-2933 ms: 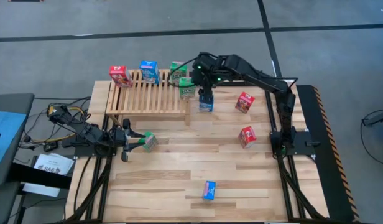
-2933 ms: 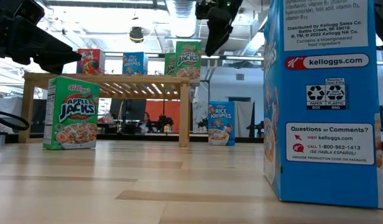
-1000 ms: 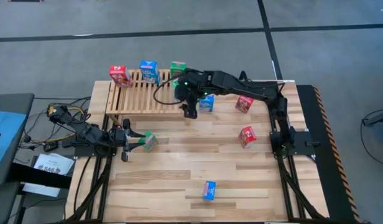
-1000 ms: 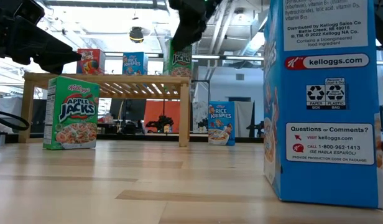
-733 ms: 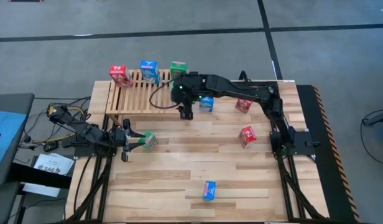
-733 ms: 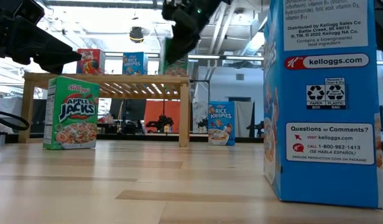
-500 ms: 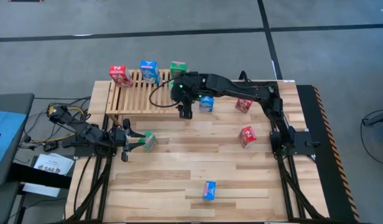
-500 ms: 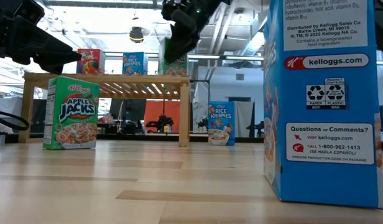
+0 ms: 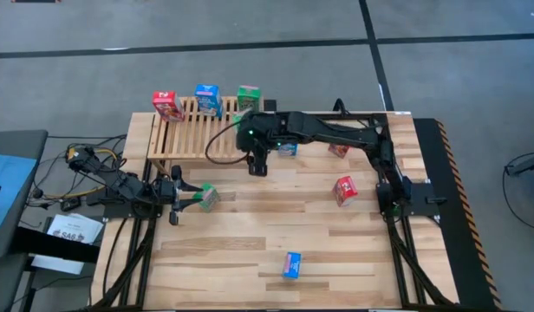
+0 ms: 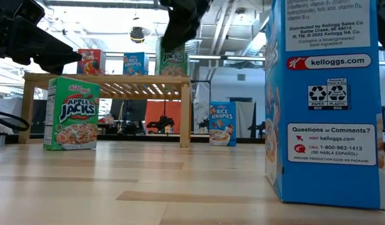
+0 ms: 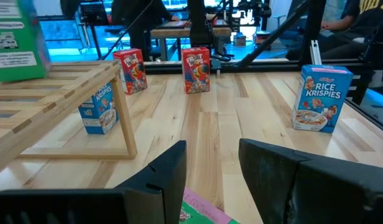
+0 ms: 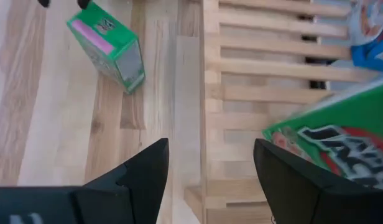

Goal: Stack cereal on shelf
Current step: Put the bottom green cereal box on the shelf aligned with the green cereal box

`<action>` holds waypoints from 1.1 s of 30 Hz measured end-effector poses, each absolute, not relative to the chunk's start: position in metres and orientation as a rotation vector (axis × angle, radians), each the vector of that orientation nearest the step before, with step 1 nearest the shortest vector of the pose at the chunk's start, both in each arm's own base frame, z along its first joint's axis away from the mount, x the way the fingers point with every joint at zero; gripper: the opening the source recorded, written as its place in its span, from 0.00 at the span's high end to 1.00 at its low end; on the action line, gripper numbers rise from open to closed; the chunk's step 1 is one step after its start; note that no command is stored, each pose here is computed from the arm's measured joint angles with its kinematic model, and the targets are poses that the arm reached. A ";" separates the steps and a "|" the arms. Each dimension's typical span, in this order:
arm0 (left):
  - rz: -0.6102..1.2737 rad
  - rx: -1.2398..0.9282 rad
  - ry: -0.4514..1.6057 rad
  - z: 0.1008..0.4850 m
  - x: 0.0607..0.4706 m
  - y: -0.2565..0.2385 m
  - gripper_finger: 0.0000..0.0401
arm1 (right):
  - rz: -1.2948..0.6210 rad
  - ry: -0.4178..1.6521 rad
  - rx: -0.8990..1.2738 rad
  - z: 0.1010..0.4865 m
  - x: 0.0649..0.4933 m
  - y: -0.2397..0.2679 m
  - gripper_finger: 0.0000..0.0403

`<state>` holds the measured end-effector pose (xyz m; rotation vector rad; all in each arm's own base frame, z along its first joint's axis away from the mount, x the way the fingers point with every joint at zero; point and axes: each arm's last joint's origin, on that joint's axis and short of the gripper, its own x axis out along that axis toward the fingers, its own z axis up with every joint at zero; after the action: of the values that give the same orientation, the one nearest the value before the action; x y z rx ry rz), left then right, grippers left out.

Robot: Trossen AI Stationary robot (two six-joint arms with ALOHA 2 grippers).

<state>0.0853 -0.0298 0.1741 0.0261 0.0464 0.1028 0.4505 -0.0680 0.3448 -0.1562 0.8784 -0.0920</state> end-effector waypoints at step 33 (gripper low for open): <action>0.102 0.026 0.047 0.174 0.085 -0.030 0.66 | -0.146 0.658 -0.470 0.398 0.446 -0.088 0.35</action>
<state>0.0853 -0.0298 0.1740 0.0265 0.0467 0.1023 0.4462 -0.0881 0.3980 -0.4704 0.6578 -0.1460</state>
